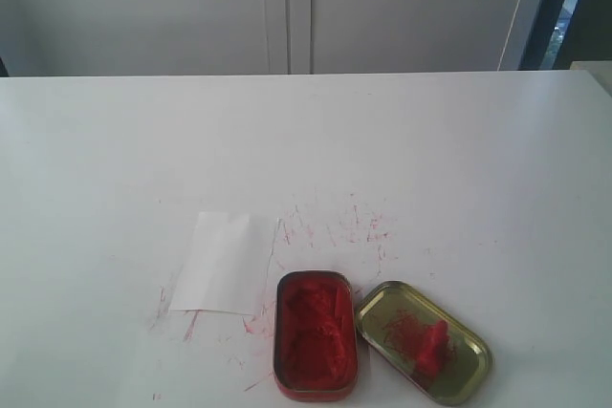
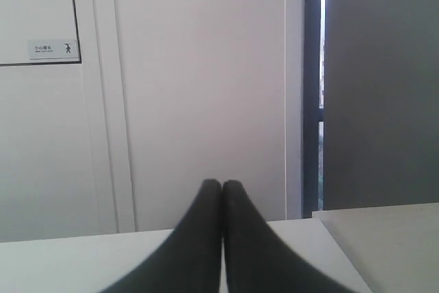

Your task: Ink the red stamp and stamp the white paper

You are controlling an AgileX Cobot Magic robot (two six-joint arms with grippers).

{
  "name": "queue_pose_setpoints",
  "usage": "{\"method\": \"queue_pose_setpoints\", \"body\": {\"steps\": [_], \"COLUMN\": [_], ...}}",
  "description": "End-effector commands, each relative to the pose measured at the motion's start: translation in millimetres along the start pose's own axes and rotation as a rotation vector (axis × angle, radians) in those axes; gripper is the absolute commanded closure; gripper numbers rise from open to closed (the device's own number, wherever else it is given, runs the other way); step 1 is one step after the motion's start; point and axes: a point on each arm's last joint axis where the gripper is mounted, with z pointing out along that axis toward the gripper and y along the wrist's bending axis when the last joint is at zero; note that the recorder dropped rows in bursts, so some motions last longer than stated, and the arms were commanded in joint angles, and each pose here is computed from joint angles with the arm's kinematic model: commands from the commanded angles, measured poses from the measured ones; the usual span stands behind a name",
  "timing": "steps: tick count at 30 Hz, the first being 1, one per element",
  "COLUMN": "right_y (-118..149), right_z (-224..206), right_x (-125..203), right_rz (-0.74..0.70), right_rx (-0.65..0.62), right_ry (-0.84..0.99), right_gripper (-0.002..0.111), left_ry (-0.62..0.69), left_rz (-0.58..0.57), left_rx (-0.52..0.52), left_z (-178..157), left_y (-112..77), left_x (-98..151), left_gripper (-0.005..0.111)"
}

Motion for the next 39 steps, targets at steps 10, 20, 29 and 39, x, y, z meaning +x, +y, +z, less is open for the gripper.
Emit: {"method": "queue_pose_setpoints", "body": {"steps": [10,20,29,39], "right_y": [1,1,0,0], "right_z": [35,74,78,79], "right_x": [-23,-15,-7,27], "right_rz": [0.023,0.050,0.050,0.115], "right_rx": [0.025,0.045,0.050,0.102], "right_ry": [0.354,0.683,0.753,1.097], "right_gripper": [0.108,0.108,0.108,0.108], "left_ry": [0.006,0.006,0.006,0.006], "left_rz": [-0.010,-0.010,-0.010,-0.010], "left_rx": [0.003,0.003,0.003,0.003], "left_z": [0,0,0,0], "left_y": [-0.2,-0.2,-0.2,-0.2], "left_x": [-1,-1,-1,-1], "left_gripper": [0.107,0.107,0.107,0.107]}}
